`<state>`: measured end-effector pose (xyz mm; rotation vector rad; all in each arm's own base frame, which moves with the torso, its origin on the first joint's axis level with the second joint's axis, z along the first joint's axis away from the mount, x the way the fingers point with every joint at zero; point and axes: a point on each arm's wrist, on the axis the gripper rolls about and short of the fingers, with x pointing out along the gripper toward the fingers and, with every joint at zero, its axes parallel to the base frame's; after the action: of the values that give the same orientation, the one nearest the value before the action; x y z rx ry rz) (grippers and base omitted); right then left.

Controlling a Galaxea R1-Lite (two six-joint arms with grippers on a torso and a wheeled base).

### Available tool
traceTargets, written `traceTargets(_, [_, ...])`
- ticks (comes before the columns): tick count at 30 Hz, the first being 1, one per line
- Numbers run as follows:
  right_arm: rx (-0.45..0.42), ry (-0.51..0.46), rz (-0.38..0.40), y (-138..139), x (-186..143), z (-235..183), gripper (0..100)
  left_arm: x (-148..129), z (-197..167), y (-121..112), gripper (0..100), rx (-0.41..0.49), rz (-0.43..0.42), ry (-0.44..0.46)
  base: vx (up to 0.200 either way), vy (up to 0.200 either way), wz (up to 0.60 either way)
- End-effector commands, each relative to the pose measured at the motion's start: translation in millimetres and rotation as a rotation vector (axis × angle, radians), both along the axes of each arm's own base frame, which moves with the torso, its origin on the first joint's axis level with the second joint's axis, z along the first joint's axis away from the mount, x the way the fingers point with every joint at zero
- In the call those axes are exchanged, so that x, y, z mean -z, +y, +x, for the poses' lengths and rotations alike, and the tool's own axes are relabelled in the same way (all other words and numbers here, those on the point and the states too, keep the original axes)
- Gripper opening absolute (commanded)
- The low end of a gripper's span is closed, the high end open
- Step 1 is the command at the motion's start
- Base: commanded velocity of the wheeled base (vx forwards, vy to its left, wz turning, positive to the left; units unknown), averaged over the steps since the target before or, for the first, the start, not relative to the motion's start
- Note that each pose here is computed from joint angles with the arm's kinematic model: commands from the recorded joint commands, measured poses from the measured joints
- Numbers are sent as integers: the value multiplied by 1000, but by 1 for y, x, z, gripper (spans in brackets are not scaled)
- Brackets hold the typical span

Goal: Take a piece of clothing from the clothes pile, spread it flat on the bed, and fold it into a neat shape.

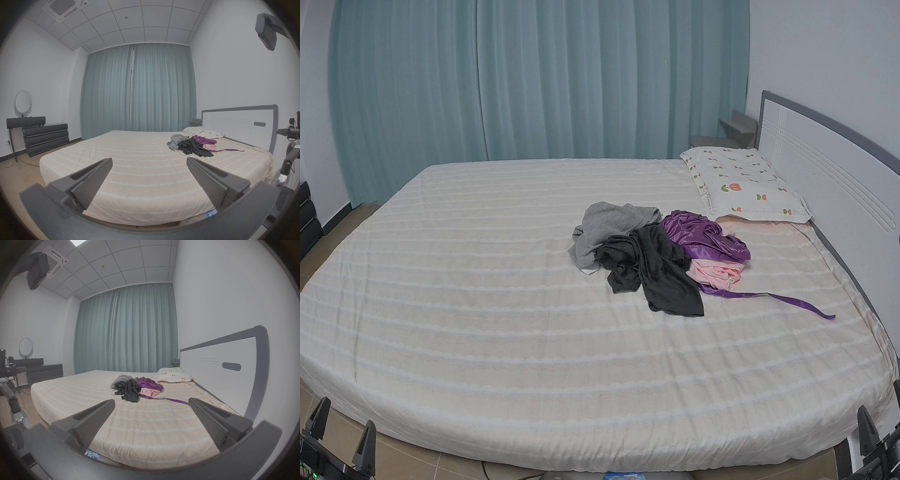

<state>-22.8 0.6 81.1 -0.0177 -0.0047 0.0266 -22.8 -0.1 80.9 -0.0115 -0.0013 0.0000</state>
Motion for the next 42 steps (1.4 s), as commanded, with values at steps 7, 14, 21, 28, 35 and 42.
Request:
traceTargets(7, [-19,-80,89,0,-76,0,100,5,0,0,100,0,-1,3,0,0,0])
traceTargets(14, [-145,307,86,4,-64,55,100,5,0,0,100,0,-1,3,0,0,0])
traceTargets(21, [-184,527,170,16,-70,137,100,5,0,0,100,0,-1,3,0,0,0])
traceTargets(28, [-169,605,244,31,-55,230,100,5,0,0,100,0,-1,3,0,0,0])
traceTargets(35, [-137,685,398,60,-13,333,100,5,0,0,100,0,-1,3,0,0,0])
traceTargets(42, [-115,690,427,72,29,401,100,5,0,0,100,0,-1,3,0,0,0])
